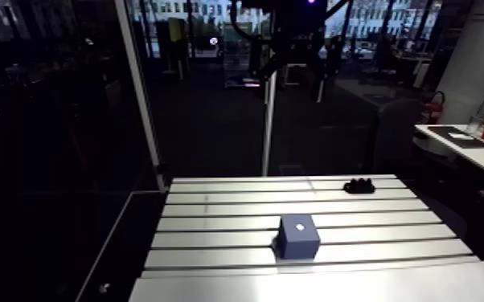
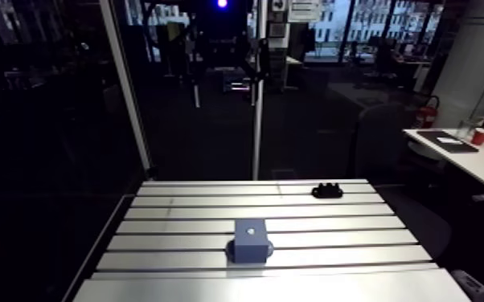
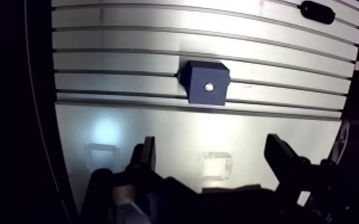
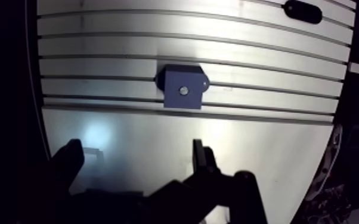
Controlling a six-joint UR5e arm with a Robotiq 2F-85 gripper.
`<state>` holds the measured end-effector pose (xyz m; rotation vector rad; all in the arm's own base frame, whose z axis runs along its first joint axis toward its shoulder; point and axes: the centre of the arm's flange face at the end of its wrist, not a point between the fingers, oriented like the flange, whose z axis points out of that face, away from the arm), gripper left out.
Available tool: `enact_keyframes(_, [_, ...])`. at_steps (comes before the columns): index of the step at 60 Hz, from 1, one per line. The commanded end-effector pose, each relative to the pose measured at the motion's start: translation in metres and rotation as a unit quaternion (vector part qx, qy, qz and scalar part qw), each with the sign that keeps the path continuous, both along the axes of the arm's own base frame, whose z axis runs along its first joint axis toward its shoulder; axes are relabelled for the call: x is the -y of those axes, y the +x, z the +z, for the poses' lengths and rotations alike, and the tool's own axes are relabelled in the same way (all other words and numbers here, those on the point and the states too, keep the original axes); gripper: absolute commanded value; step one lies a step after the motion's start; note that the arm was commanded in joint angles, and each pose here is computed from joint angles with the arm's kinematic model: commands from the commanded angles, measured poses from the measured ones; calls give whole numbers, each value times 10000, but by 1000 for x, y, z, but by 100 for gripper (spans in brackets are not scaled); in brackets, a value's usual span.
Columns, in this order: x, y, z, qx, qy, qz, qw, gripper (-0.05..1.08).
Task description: Pick up the M10 bolt and insert it into the hex recess until seated.
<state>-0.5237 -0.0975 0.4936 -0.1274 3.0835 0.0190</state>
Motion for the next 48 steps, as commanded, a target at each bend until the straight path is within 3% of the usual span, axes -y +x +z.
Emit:
enact_keyframes(1, [1,-1,-4,40,-5,6,10000,0])
enact_keyframes(48, [2,-3,-5,43,10,31,10000,0])
